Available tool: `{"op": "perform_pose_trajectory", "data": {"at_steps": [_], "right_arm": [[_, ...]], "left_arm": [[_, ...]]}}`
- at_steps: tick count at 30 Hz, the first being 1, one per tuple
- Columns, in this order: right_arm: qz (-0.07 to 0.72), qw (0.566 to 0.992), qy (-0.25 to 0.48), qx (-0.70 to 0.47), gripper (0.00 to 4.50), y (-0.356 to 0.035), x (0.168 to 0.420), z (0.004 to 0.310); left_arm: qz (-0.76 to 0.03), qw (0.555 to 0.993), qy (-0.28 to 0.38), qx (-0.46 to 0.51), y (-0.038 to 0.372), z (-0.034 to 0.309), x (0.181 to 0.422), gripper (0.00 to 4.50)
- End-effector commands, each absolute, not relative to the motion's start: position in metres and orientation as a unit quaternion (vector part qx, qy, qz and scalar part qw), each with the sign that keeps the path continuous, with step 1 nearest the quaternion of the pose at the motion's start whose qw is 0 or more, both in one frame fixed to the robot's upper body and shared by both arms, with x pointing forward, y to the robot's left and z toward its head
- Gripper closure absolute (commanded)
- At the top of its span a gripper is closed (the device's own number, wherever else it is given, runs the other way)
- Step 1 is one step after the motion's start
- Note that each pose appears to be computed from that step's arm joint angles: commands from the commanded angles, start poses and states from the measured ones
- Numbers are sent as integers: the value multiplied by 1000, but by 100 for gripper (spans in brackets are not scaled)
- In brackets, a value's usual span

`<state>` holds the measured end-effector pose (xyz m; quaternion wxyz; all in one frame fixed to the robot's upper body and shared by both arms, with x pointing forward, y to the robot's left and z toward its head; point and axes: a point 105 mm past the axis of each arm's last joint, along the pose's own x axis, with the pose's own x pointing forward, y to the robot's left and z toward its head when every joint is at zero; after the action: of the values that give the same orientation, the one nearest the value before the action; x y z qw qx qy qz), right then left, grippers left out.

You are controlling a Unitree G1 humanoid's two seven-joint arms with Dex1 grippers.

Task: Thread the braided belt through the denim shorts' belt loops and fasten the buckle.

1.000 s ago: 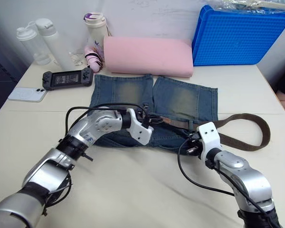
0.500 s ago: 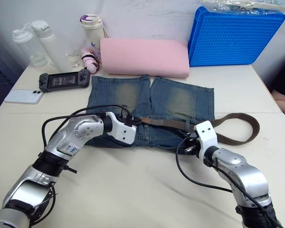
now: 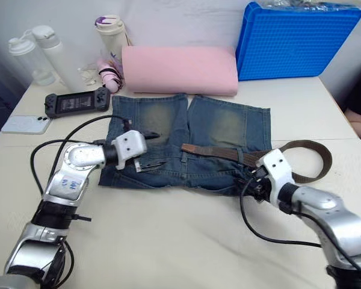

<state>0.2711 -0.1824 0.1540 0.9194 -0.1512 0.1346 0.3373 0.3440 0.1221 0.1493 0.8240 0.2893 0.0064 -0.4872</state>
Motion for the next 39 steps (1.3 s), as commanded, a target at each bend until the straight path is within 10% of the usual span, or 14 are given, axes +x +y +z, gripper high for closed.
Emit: {"op": "perform_pose_trajectory", "data": {"at_steps": [1, 10, 21, 32, 39], "right_arm": [[401, 883, 108, -220, 1, -160, 257, 161], [437, 820, 161, -333, 1, -150, 265, 111], [346, 814, 203, -420, 445, -243, 285, 118], [311, 789, 196, -492, 445, -321, 299, 148], [264, 892, 173, -324, 107, -339, 290, 214]], "left_arm": [[-507, 826, -7, 247, 124, 164, 332, 0], [-548, 812, 9, 203, 117, 165, 310, 0], [-559, 800, -7, 218, 97, 152, 297, 0], [-584, 793, -26, 173, 58, 152, 294, 0], [-573, 798, -30, 184, 59, 153, 302, 0]]}}
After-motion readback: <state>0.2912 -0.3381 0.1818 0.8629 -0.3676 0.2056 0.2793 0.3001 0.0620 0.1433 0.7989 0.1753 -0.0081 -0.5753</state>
